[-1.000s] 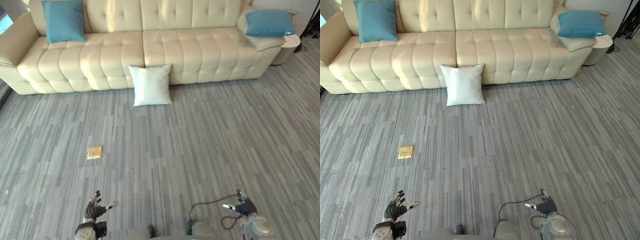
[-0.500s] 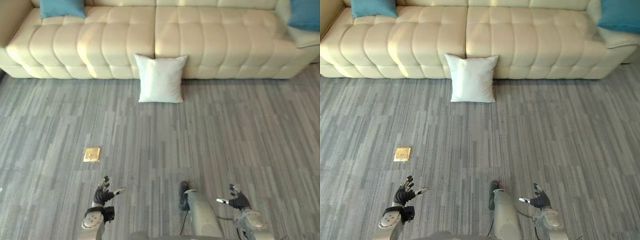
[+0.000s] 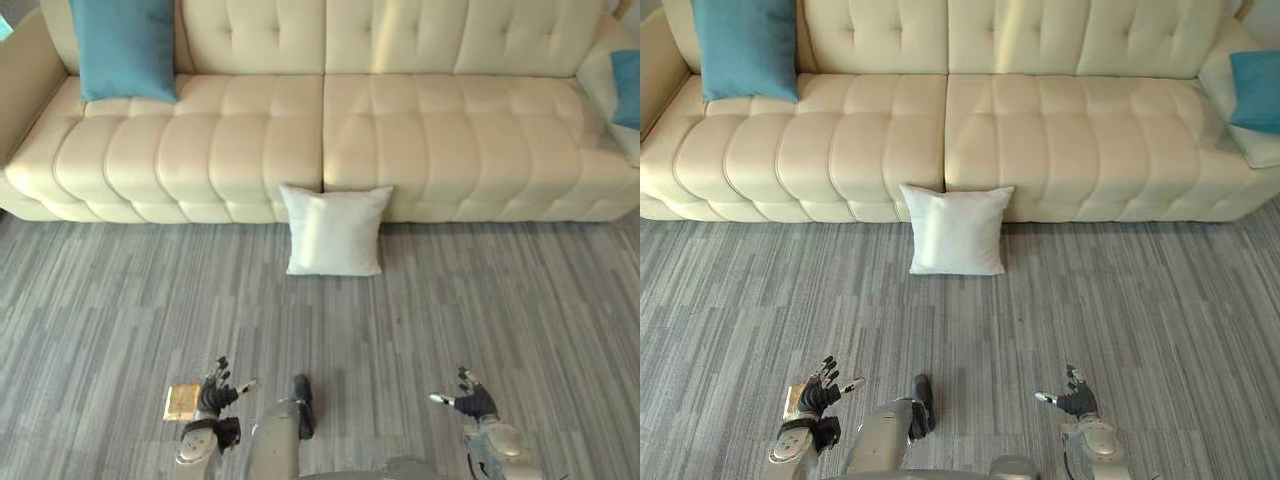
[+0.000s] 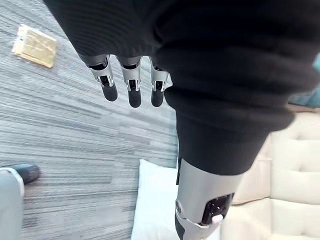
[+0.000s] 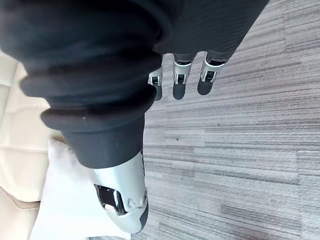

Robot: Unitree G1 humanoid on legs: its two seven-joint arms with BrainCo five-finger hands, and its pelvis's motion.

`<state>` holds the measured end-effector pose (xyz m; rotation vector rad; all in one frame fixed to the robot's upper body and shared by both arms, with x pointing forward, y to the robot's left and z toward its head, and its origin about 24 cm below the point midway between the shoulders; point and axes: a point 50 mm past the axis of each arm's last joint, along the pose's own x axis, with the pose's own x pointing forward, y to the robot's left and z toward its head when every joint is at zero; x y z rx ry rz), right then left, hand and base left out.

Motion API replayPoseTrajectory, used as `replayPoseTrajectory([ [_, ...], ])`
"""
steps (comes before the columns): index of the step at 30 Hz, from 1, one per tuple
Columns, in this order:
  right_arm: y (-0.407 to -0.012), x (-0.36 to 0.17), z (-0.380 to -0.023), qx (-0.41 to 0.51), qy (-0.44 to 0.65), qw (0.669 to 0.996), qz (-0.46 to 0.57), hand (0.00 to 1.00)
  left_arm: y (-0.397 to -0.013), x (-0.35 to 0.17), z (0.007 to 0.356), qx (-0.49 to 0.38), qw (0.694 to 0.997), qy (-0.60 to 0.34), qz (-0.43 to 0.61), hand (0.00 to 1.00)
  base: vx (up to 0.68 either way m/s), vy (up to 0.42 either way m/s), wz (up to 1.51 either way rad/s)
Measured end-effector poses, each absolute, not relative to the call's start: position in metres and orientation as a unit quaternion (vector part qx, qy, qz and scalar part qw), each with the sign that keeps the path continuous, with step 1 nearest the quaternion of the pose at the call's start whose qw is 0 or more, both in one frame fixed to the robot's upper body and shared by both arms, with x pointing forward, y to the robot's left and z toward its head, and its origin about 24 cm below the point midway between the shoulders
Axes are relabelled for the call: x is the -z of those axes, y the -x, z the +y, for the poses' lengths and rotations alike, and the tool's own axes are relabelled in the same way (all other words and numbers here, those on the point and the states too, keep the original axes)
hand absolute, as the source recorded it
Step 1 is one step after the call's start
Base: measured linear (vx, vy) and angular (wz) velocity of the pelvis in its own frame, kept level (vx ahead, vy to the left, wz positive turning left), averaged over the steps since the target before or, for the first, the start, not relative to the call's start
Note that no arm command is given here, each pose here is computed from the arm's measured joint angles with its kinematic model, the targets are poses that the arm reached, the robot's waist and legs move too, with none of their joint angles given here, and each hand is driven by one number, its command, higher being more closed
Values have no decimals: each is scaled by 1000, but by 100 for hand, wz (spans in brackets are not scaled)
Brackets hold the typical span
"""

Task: Pick up cushions and gather them together orderly.

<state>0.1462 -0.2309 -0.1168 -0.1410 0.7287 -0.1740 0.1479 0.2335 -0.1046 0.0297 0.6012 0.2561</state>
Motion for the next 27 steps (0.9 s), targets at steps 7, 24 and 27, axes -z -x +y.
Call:
replayPoseTrajectory([
  [7,-150,117,-224,75,66,931,352,0,-142,109,238,-125,942,-24,311,0,398,-74,24],
  [24,-141,119,-230,91,63,925,363,0,-119,129,206,-112,926,21,360,0,302,-104,-26],
  [27,-143,118,-228,90,61,929,355,0,-127,126,210,-104,931,9,351,0,222,212,-21],
])
